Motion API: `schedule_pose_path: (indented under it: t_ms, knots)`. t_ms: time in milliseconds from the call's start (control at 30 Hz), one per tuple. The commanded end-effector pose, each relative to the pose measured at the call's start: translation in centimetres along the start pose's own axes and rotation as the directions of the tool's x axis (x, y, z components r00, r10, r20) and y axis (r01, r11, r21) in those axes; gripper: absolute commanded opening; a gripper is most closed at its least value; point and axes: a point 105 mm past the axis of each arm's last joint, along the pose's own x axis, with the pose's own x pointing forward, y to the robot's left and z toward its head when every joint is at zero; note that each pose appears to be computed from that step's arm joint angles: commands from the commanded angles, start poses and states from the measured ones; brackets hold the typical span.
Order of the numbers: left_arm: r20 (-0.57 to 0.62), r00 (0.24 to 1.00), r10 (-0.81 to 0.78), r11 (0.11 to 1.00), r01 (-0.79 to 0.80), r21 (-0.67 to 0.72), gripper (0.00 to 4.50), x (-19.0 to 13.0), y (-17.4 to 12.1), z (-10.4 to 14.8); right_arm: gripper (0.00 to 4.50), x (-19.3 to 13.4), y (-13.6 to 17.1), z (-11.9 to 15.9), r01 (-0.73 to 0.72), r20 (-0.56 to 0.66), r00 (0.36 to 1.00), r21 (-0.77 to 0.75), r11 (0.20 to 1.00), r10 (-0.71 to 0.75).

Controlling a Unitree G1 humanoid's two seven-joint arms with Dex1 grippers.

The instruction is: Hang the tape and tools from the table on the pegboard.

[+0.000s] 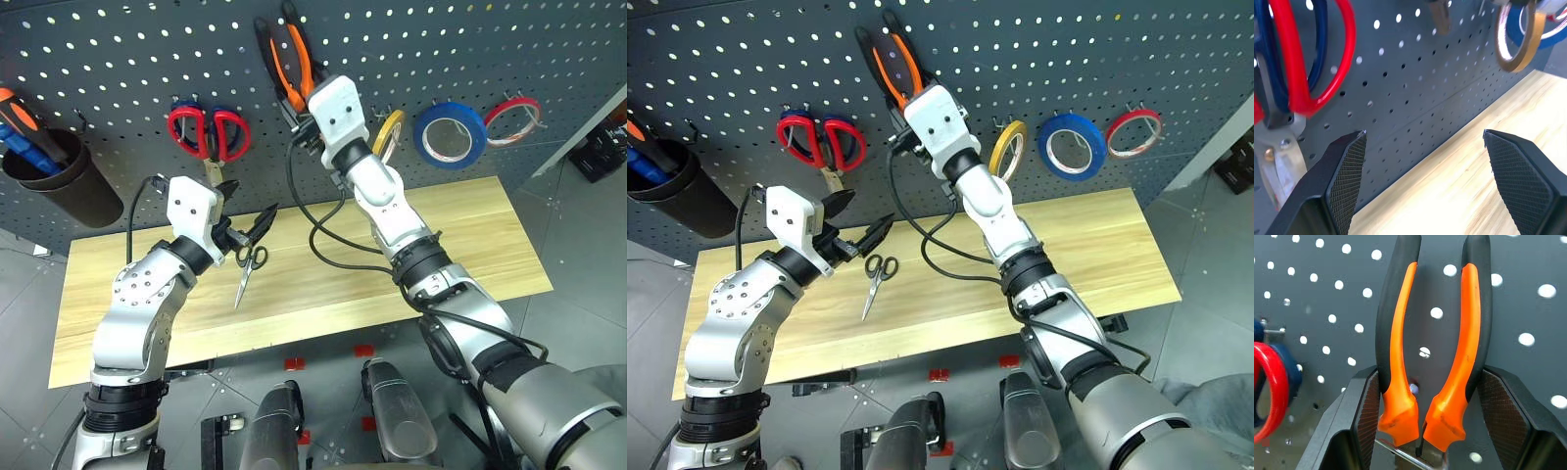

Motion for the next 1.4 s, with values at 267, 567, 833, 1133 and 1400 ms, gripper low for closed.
schedule_pose_path:
  t_ms: [267,567,833,1133,1400]
  knots:
    - [-0.107,0.992,0.07,0.997,-0.066,0.034,4.18,-0.7,0.5,-3.2,4.5,-2.1,-1.1,1.2,-0.01,-0.032,0.999,0.08,0.997,0.012]
    - [-0.37,0.923,0.102,0.995,-0.095,0.035,4.48,-1.9,0.4,-8.1,4.5,-8.8,1.0,0.3,-0.233,-0.218,0.924,0.327,0.916,0.313]
    - [-0.588,0.795,0.15,0.988,-0.137,0.068,4.48,-3.3,1.2,-12.3,4.5,-17.6,7.8,0.4,-0.499,-0.282,0.597,0.601,0.624,0.751]
    - [-0.697,0.711,0.09,0.993,-0.118,0.008,4.48,-2.1,0.0,-15.7,4.5,-18.8,8.8,0.8,-0.522,-0.274,0.518,0.65,0.553,0.811]
    - [-0.748,0.663,0.026,0.98,-0.163,-0.111,4.48,-1.2,-1.2,-18.4,4.5,-18.9,8.7,1.1,-0.519,-0.273,0.514,0.657,0.548,0.813]
